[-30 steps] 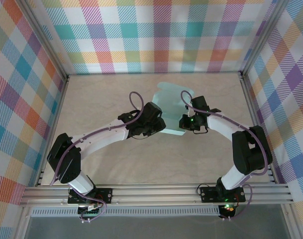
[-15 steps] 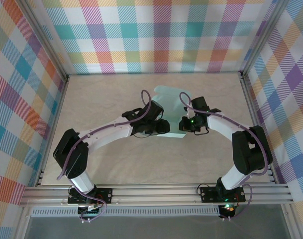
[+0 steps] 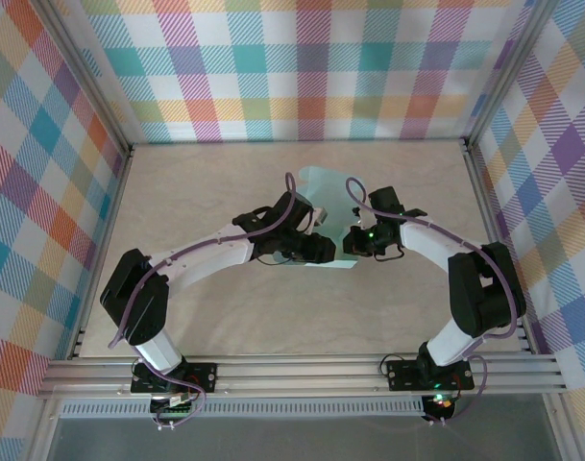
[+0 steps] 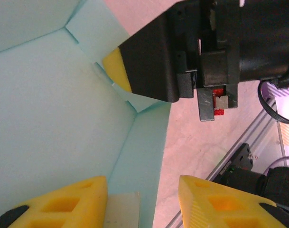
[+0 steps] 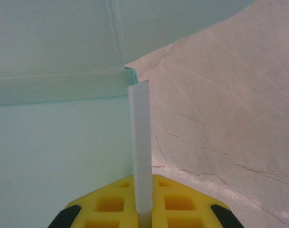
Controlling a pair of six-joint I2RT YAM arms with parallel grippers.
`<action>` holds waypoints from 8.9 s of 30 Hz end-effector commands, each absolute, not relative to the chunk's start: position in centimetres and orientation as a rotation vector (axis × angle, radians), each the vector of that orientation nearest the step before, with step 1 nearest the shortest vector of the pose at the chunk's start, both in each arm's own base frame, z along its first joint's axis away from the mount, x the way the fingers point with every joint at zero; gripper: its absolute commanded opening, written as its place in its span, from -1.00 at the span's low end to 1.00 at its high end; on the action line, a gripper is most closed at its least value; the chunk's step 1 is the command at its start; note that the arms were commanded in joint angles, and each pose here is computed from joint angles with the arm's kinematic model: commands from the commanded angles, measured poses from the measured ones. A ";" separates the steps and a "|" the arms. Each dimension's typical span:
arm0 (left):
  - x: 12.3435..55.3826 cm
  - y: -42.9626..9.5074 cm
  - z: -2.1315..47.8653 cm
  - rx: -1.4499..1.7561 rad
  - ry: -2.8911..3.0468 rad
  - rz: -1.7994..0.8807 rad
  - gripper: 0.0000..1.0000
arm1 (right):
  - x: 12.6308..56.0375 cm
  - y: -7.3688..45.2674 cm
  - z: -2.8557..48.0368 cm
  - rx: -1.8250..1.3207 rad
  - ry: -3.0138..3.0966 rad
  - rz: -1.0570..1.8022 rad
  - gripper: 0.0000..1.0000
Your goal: Fold the paper box
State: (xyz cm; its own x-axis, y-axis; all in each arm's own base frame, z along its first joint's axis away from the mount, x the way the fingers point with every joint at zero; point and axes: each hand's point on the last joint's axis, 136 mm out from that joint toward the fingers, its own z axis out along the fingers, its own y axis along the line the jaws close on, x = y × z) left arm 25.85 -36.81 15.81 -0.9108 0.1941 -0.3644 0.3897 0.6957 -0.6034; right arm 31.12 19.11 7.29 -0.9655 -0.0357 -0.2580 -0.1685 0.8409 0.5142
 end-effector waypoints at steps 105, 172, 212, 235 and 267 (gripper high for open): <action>30.8 -33.1 7.9 -0.170 2.664 -1.004 -0.54 | 33.5 17.5 9.1 -0.043 2.662 0.615 -1.00; 29.8 -31.7 4.4 -0.124 2.831 -0.120 -0.37 | 31.8 18.3 6.6 -0.081 2.693 0.420 -1.00; 31.3 -22.7 14.9 -0.262 2.406 -0.073 0.73 | 32.4 13.6 2.2 -0.069 2.722 -0.124 -1.00; 31.6 -21.9 13.9 -0.277 2.433 -0.106 0.74 | 32.6 13.4 1.8 -0.150 2.709 -0.359 -0.95; 34.1 -23.7 16.5 -0.089 2.358 -0.376 1.00 | 34.4 17.3 12.7 -0.335 2.469 0.294 0.57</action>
